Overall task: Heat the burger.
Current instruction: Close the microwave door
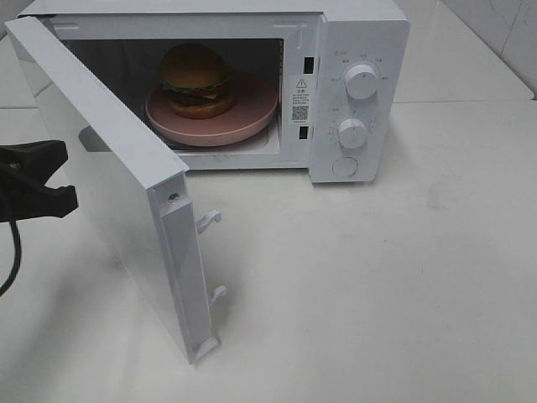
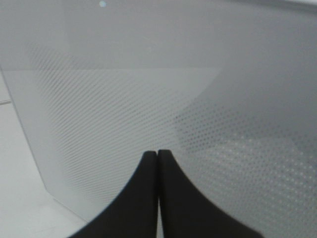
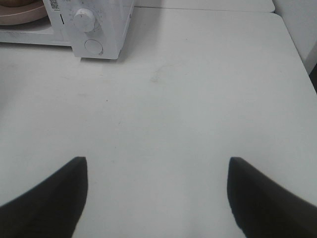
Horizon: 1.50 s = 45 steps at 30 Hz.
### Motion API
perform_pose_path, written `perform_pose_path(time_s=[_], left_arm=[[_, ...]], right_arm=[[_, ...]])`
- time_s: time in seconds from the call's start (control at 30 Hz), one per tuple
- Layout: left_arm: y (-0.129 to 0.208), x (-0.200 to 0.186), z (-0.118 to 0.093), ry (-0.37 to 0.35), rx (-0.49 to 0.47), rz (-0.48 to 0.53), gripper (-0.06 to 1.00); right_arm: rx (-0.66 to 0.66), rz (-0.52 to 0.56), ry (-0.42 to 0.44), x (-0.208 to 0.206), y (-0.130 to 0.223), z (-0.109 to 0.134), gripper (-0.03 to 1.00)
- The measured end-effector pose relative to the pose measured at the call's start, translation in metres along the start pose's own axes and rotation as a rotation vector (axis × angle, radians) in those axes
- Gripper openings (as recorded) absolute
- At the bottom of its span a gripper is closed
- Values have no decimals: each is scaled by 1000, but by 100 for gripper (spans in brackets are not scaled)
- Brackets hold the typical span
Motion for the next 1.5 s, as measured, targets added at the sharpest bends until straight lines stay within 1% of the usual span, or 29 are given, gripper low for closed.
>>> perform_pose_path(time_s=[0.07, 0.1, 0.13, 0.17, 0.2, 0.27, 0.33, 0.37, 0.43, 0.53, 0.57, 0.63, 0.7, 0.87, 0.97, 1.07, 1.1, 1.13, 1.33, 1.5], left_arm=[[0, 6, -3, -10, 0, -2, 0], [1, 11, -5, -34, -8, -3, 0], [2, 13, -6, -43, -10, 0, 0], [2, 13, -6, -43, -10, 0, 0], [3, 19, -11, -49, -5, 0, 0], [3, 21, -14, -48, -1, 0, 0], [3, 30, -25, -38, 7, -1, 0], [3, 30, -25, -38, 7, -1, 0], [6, 41, -37, -19, 9, 2, 0], [6, 44, -41, -11, 11, 3, 0], [5, 50, -48, 5, 12, -3, 0], [4, 53, -51, 9, 10, -5, 0], [3, 64, -59, 6, -15, -15, 0], [-1, 73, -63, -19, -49, -34, 0], [-4, 84, -68, -40, -48, -40, 0], [-5, 87, -69, -45, -45, -45, 0], [-6, 92, -74, -50, -46, -49, 0], [-8, 98, -78, -51, -50, -57, 0], [-9, 108, -83, -50, -59, -60, 0], [-12, 128, -91, -49, -83, -61, 0]], right_arm=[[0, 0, 0, 0, 0, 0, 75], [0, 0, 0, 0, 0, 0, 75], [0, 0, 0, 0, 0, 0, 75], [0, 0, 0, 0, 0, 0, 75], [0, 0, 0, 0, 0, 0, 75], [0, 0, 0, 0, 0, 0, 75], [0, 0, 0, 0, 0, 0, 75], [0, 0, 0, 0, 0, 0, 75], [0, 0, 0, 0, 0, 0, 75], [0, 0, 0, 0, 0, 0, 75], [0, 0, 0, 0, 0, 0, 75], [0, 0, 0, 0, 0, 0, 75], [0, 0, 0, 0, 0, 0, 75], [0, 0, 0, 0, 0, 0, 75], [0, 0, 0, 0, 0, 0, 75], [0, 0, 0, 0, 0, 0, 75], [0, 0, 0, 0, 0, 0, 75], [0, 0, 0, 0, 0, 0, 75], [0, 0, 0, 0, 0, 0, 75], [0, 0, 0, 0, 0, 0, 75]])
Point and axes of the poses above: a point on each arm's last joint axis where the gripper is mounted, x pointing out along that axis toward the gripper, z along the wrist's bending axis when the last joint is at zero, y = z × x, the point moved 6 cm from there along x, pointing out along that axis toward the gripper, and after that the axes turned 11 degrees about -x, right-handed, at the moved point
